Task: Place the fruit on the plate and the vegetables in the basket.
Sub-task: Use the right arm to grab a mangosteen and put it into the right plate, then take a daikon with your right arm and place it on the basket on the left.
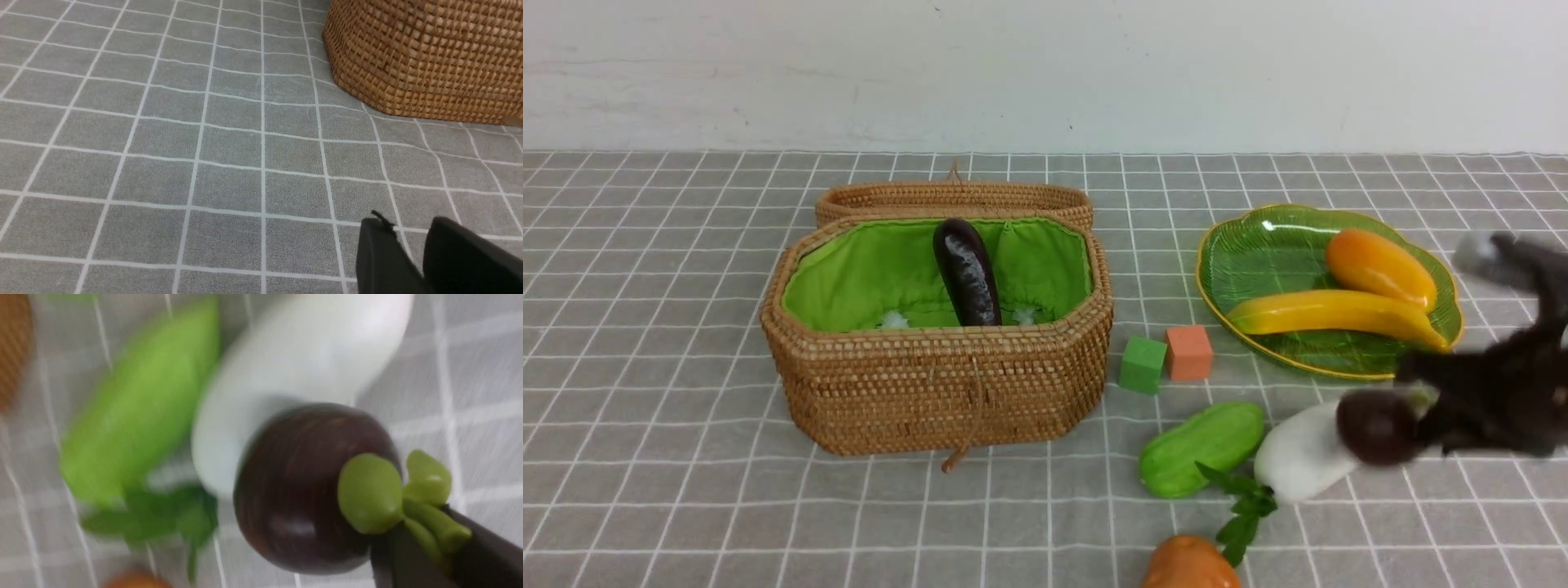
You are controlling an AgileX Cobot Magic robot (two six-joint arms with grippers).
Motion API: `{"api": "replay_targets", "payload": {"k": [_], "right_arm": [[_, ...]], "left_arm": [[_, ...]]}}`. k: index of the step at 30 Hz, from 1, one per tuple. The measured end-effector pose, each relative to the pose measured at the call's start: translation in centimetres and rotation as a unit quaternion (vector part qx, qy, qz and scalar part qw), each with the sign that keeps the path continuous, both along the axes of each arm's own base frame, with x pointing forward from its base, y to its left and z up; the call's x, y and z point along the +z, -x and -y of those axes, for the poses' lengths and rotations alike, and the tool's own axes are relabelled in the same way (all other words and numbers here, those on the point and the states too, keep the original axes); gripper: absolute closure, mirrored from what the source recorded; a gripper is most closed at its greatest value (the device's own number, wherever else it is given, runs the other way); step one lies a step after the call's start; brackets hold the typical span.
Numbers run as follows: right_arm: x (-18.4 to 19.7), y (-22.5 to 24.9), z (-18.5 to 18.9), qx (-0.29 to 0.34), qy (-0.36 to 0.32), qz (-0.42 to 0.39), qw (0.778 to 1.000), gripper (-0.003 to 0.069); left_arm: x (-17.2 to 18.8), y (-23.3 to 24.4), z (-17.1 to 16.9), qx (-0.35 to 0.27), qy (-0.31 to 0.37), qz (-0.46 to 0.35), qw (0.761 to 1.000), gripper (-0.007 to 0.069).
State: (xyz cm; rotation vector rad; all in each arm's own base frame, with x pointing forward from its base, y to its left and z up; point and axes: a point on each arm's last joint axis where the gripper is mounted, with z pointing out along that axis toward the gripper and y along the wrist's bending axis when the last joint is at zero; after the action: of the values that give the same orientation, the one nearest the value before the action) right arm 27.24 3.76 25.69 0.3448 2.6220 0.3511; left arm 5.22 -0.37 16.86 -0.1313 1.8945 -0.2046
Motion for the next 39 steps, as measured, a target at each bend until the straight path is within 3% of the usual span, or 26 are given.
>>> {"api": "replay_targets", "payload": {"k": [5, 11, 16, 23, 27, 29, 35, 39], "right_arm": [[3.7, -5.3, 1.6, -0.020, 0.005, 0.068, 0.997, 0.0567], [0.6, -10.5, 1.4, -0.014, 0.010, 0.044, 0.999, 0.0567], [-1.8, -11.8, 1.4, -0.013, 0.012, 0.015, 1.000, 0.0567], [1.6, -9.8, 0.9, -0.001, 0.009, 0.036, 0.999, 0.0524], [1.9, -6.1, -1.2, 0.017, -0.006, 0.014, 1.000, 0.0412], [0.7, -4.6, -2.0, 0.008, -0.021, -0.014, 1.000, 0.0316], [-4.3, -2.3, -2.5, -0.132, -0.086, -0.095, 0.983, 0.0011], [-5.1, -3.2, -2.5, -0.176, -0.117, -0.063, 0.975, -0.0012]], "left_arm": [[0.0, 0.0, 0.0, 0.000, 0.000, 0.000, 1.000, 0.0447], [0.0, 0.0, 0.0, 0.000, 0.000, 0.000, 1.000, 0.0439], [0.0, 0.0, 0.0, 0.000, 0.000, 0.000, 1.000, 0.0435], [0.0, 0.0, 0.0, 0.000, 0.000, 0.000, 1.000, 0.0428], [0.0, 0.0, 0.0, 0.000, 0.000, 0.000, 1.000, 0.0424], [0.0, 0.0, 0.0, 0.000, 0.000, 0.000, 1.000, 0.0421], [0.0, 0.0, 0.0, 0.000, 0.000, 0.000, 1.000, 0.0415], [0.0, 0.0, 0.0, 0.000, 0.000, 0.000, 1.000, 0.0412]]}}
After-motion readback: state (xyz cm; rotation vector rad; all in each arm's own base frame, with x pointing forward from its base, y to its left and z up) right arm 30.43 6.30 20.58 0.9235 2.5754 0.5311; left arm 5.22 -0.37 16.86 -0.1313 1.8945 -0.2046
